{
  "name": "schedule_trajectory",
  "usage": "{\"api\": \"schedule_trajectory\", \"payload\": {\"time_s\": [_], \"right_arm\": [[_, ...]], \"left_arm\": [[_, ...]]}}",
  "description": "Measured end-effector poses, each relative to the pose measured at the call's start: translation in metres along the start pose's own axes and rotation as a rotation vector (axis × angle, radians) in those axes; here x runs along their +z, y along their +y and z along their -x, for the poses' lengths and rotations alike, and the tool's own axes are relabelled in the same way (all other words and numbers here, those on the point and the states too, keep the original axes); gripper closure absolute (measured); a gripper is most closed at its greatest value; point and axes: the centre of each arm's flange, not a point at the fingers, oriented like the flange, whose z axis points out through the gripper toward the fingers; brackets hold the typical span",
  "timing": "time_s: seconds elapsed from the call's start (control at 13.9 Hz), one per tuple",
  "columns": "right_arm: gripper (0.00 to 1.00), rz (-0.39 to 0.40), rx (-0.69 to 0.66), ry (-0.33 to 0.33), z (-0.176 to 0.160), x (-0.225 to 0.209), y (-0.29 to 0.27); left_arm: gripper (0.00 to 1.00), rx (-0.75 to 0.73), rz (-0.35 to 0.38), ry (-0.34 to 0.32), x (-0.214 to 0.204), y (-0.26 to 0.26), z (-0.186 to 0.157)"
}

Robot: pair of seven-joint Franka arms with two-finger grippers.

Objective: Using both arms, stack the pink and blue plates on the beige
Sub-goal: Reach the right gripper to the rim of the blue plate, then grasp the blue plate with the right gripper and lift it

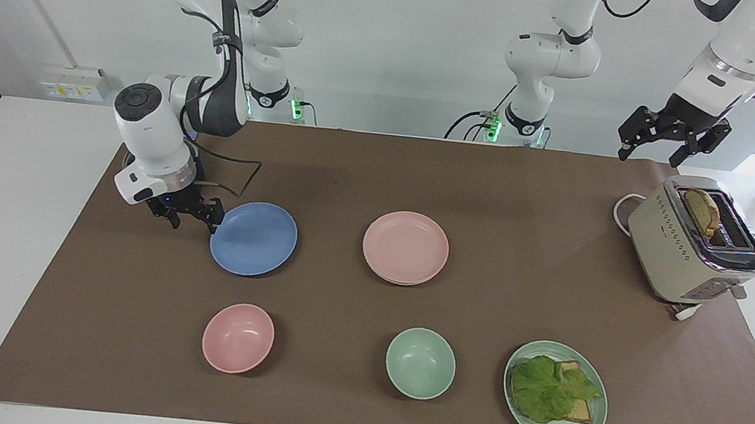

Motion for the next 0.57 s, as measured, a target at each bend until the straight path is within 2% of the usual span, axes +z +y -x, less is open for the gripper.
{"api": "schedule_trajectory", "payload": {"time_s": [0.43,0.57], "right_arm": [[0.28,-0.006,-0.076,0.003,0.006,0.031,-0.011],[0.31,-0.042,-0.096,-0.006,0.01,0.049,-0.015]], "left_arm": [[0.0,0.0,0.0,0.0,0.0,0.0,0.0],[0.0,0.0,0.0,0.0,0.0,0.0,0.0]]}}
